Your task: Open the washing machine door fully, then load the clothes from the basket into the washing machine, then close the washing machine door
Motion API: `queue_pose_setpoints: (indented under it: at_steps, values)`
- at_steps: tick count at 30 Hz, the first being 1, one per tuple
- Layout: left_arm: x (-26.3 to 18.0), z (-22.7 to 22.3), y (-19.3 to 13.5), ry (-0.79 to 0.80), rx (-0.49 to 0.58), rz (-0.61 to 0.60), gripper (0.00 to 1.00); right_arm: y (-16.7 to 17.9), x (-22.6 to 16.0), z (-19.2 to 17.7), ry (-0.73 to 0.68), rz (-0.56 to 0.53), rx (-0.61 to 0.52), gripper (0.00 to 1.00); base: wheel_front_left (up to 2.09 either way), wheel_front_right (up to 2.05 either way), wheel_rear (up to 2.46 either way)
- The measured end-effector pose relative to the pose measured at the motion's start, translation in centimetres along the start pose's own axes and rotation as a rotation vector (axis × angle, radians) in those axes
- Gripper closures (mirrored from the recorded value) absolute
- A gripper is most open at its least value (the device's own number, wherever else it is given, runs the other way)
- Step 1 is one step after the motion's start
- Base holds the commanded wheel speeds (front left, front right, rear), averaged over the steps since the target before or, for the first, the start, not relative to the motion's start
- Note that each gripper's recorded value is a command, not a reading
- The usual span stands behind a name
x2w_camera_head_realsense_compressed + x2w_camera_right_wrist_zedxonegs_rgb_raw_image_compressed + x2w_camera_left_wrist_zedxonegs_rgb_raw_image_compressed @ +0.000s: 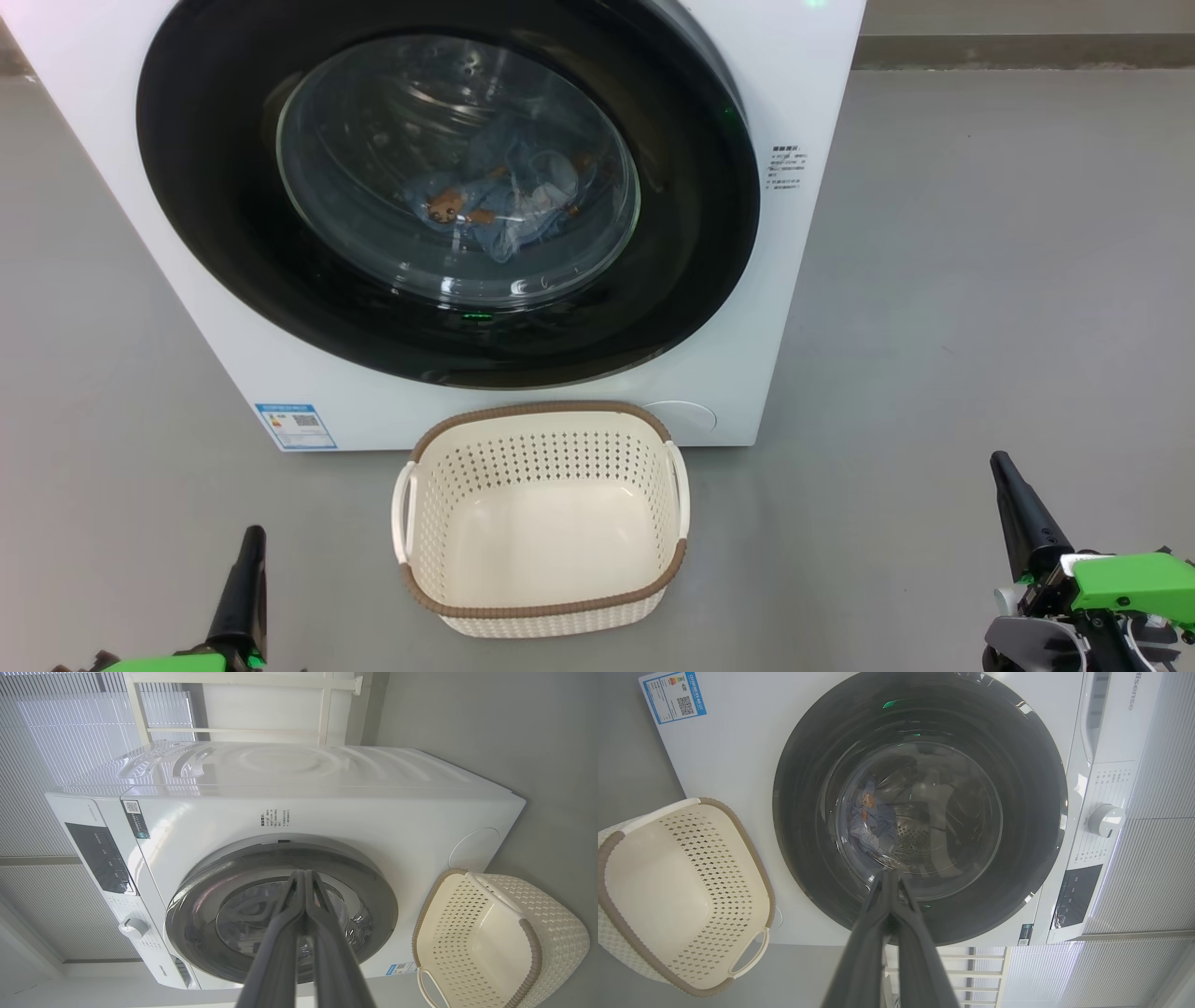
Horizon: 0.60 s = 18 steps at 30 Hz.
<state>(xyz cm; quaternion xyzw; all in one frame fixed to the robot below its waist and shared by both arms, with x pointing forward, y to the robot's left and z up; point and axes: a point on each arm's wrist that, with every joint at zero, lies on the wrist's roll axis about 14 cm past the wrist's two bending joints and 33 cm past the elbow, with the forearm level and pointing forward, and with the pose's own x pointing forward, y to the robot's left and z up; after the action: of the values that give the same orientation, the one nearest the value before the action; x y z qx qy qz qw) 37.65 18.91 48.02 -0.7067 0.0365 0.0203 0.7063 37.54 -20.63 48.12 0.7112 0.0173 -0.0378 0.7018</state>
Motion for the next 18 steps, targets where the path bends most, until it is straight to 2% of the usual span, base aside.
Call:
queue_pose_setpoints:
  at_steps: [18]
  values:
    - [0.00,0.00,0.00,0.000,0.000,0.000,1.00,0.00,0.00,0.01,-0.001,0.000,0.000,1.00,0.00,0.00,0.00]
